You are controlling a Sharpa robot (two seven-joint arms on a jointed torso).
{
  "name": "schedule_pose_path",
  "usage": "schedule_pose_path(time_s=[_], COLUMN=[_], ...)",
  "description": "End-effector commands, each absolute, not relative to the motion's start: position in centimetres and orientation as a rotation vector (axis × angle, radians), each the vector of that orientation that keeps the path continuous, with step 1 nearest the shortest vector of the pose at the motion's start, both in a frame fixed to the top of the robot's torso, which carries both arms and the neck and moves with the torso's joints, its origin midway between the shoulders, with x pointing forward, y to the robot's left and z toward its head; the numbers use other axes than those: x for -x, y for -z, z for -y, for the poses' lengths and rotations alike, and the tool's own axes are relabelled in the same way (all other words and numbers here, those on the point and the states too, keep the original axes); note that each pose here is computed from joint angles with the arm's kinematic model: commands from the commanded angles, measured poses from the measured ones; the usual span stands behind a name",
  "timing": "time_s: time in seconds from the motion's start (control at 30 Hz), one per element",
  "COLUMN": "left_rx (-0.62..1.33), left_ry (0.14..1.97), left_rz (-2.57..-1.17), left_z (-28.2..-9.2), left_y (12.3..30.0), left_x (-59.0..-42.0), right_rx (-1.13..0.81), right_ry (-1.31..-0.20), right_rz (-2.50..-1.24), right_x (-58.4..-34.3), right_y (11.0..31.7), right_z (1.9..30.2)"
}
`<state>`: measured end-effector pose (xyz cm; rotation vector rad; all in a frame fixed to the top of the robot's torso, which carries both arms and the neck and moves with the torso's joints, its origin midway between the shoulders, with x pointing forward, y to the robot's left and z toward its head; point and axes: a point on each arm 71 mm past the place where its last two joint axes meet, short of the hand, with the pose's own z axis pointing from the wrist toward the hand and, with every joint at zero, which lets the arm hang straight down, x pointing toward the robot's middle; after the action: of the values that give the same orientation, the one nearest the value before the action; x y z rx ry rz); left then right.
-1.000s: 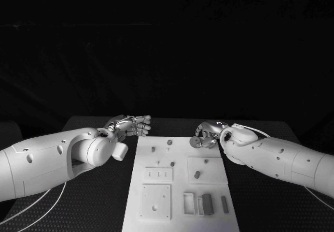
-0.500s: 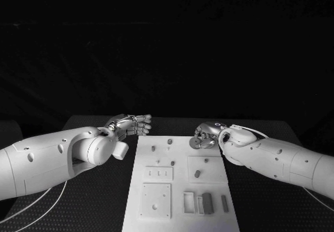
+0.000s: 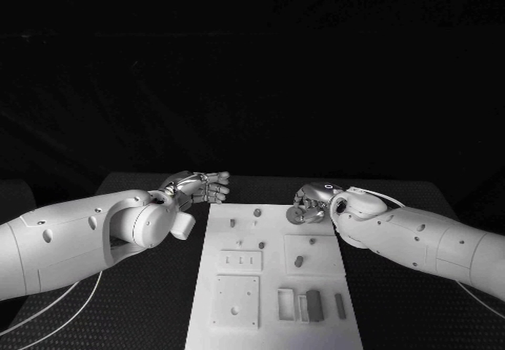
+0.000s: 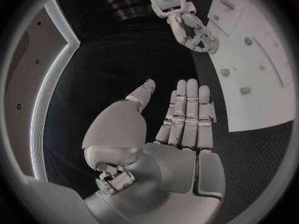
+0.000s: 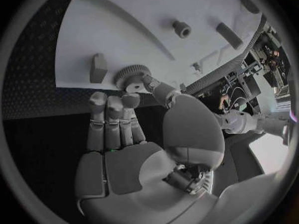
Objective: Assemble the parts on the task board
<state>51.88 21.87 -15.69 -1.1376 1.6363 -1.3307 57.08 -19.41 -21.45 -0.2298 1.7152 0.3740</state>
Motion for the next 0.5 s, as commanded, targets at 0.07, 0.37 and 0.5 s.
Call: schedule_pose_path(time_s=[0.07, 0.37, 0.5], left_rx=[1.122, 1.125, 1.126], left_ry=[1.347, 1.343, 1.342], left_rz=[-1.64, -1.64, -1.639], left_z=[-21.7, -21.8, -21.9], left_y=[15.5, 15.6, 15.6], left_x=[-51.8, -51.8, -51.8], right_rx=[0.268, 0.324, 0.333], right_ry=[-0.35, -0.322, -0.32], right_rz=[-1.766, -1.755, -1.759], right_x=[-56.7, -56.3, -56.1], right_y=[22.5, 23.4, 23.7], right_z=[19.3, 19.4, 19.4])
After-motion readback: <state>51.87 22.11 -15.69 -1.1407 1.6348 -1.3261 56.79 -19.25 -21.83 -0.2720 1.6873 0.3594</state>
